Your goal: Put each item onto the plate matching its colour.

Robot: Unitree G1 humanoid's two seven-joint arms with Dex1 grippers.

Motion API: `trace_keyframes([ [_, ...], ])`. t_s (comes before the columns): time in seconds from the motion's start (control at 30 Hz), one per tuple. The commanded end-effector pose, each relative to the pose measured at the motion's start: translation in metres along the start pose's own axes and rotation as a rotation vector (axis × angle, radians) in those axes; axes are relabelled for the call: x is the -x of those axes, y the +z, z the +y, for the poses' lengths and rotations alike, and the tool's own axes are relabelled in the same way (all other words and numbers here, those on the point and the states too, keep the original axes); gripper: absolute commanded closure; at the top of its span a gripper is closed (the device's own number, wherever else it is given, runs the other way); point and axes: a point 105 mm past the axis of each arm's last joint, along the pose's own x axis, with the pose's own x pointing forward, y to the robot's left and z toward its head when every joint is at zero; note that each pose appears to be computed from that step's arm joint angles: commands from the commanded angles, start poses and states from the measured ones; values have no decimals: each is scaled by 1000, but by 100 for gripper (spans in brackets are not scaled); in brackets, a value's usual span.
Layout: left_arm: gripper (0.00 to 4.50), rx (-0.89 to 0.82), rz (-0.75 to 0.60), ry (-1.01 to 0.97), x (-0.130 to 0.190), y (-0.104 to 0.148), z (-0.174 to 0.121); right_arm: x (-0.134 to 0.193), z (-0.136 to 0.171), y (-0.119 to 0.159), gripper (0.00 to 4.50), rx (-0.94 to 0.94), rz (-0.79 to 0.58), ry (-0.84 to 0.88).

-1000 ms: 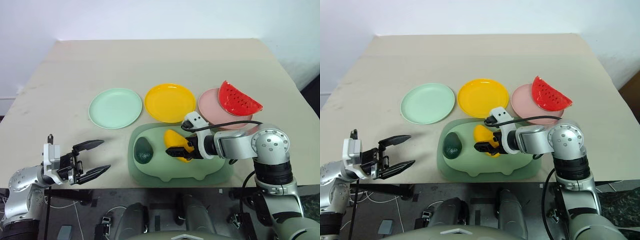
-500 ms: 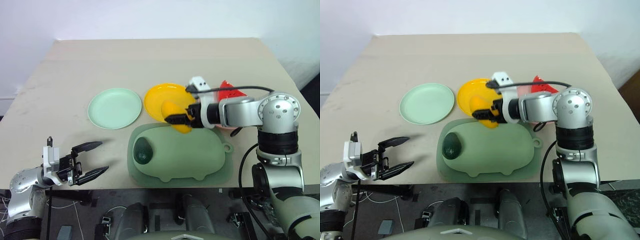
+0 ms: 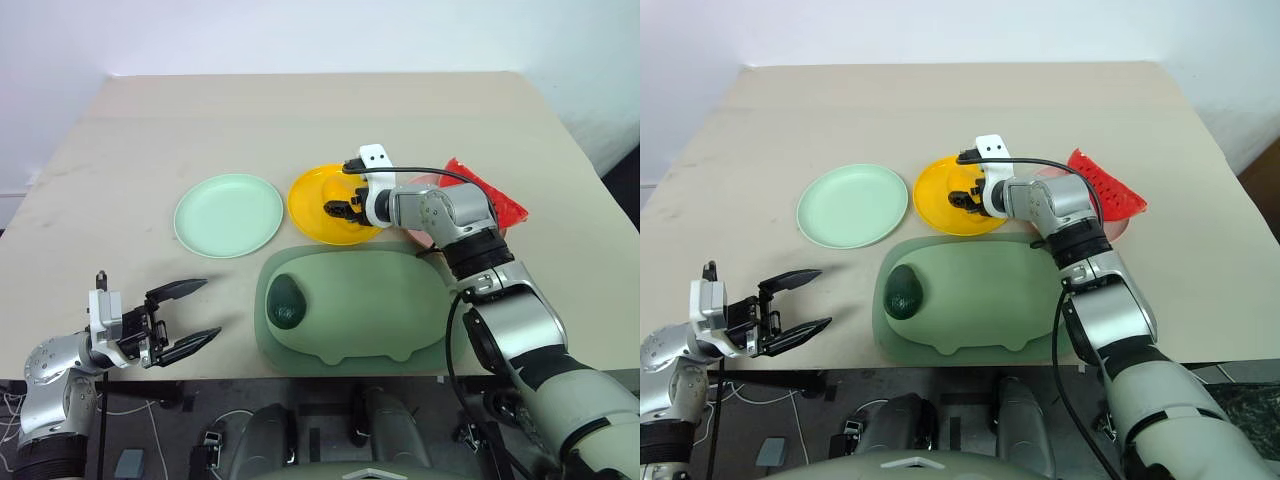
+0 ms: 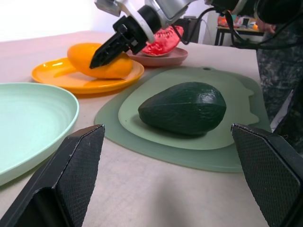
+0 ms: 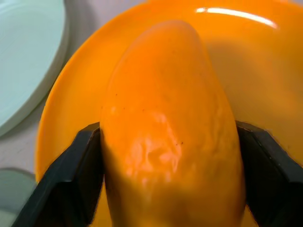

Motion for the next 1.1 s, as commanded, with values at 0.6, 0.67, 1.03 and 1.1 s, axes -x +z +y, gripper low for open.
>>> trace_keyframes([
  [0.6, 0, -49, -9, -21, -34, 28, 8, 186, -27, -14, 3, 254, -215, 218],
  [0.67, 0, -32, -11, -1, -41, 32, 3, 191, -35, -32, 3, 255, -153, 202],
  [1.03, 0, 39, 76, 387, -85, 31, 1, 185, -38, -49, 3, 194, -116, 179],
  [1.1, 0, 61, 110, 413, -94, 31, -5, 182, -34, -49, 3, 189, -116, 197],
])
